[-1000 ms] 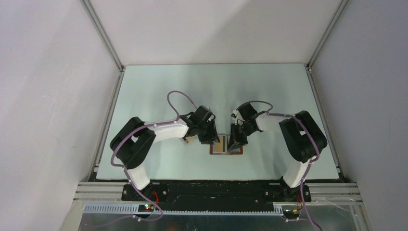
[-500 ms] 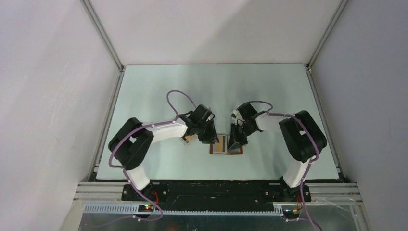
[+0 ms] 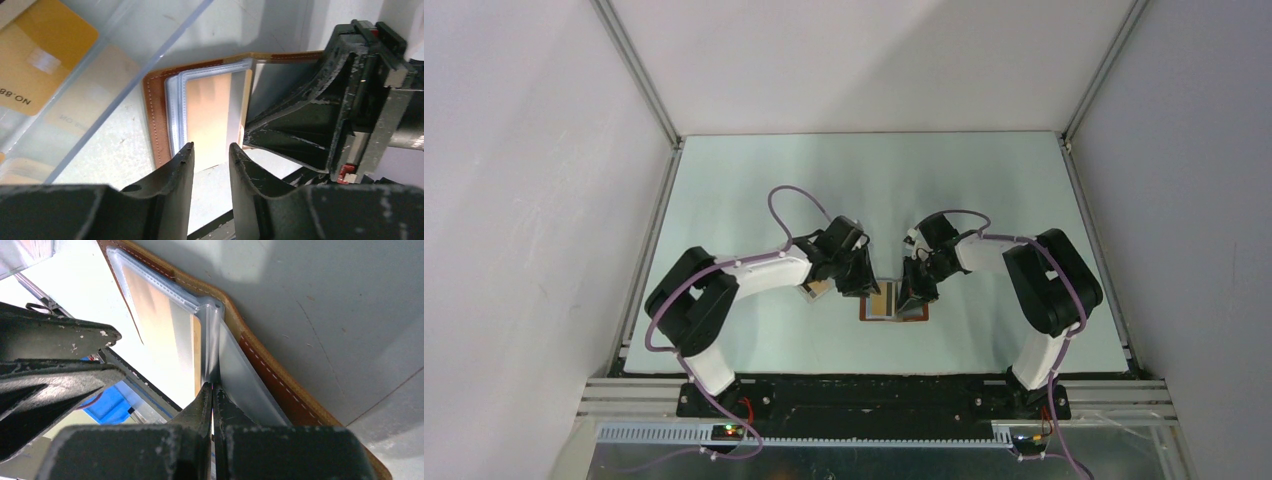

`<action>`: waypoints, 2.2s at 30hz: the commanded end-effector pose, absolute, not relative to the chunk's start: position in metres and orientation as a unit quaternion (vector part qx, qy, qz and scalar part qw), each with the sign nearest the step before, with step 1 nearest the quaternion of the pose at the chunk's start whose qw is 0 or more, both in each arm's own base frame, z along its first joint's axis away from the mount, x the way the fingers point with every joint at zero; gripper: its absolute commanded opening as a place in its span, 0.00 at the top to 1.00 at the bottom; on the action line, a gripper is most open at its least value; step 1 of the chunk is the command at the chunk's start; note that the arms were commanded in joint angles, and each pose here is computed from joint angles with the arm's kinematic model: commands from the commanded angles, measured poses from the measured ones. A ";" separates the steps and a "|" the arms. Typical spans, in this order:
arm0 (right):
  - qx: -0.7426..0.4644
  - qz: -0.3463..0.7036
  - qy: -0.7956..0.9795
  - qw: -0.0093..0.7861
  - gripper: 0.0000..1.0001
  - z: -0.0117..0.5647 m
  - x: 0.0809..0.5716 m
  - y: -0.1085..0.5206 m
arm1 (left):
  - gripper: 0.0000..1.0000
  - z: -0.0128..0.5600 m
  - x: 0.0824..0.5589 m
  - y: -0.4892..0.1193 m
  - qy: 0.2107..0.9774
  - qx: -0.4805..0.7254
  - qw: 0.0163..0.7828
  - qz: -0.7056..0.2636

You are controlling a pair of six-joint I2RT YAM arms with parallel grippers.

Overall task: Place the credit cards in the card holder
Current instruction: Insert the credit card into the card holder.

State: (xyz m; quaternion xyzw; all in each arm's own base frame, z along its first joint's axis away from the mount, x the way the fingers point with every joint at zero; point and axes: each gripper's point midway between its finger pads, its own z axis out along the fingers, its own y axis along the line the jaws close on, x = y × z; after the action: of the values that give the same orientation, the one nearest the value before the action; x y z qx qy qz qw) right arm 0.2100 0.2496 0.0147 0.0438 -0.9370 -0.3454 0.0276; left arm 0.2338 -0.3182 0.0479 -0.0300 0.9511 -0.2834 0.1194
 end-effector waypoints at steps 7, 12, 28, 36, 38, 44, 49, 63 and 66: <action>0.045 -0.332 -0.942 0.023 1.00 0.007 0.215 0.248 | 0.62 0.025 0.227 -0.323 0.960 -0.012 0.112 -0.257; 0.045 -0.333 -0.942 0.025 1.00 0.007 0.214 0.248 | 0.62 0.019 0.224 -0.329 0.962 -0.009 0.103 -0.254; 0.046 -0.334 -0.941 0.032 1.00 0.005 0.212 0.248 | 0.66 0.081 0.234 -0.346 0.937 -0.003 0.146 -0.317; 0.046 -0.337 -0.940 0.033 1.00 0.005 0.211 0.249 | 0.69 0.077 0.229 -0.355 0.938 0.007 0.136 -0.318; 0.046 -0.337 -0.940 0.033 1.00 0.007 0.211 0.249 | 0.72 0.078 0.229 -0.356 0.938 0.008 0.139 -0.317; 0.046 -0.341 -0.939 0.023 1.00 0.018 0.213 0.247 | 0.92 0.078 0.231 -0.353 0.940 0.008 0.146 -0.309; 0.046 -0.347 -0.937 -0.001 0.99 0.039 0.217 0.243 | 1.00 0.082 0.234 -0.345 0.946 0.007 0.155 -0.285; 0.030 -0.345 -0.938 -0.017 0.95 0.049 0.226 0.229 | 1.00 0.092 0.245 -0.339 0.971 0.033 0.157 -0.180; 0.031 -0.347 -0.937 -0.020 0.95 0.050 0.227 0.228 | 1.00 0.082 0.245 -0.335 0.977 0.034 0.153 -0.145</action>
State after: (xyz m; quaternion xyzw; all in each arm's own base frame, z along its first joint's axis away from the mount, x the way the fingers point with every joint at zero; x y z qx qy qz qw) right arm 0.2240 0.2304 0.0447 0.0241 -0.9376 -0.3468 -0.0110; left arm 0.2479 -0.3474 0.0921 0.0192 0.9655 -0.2083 0.1550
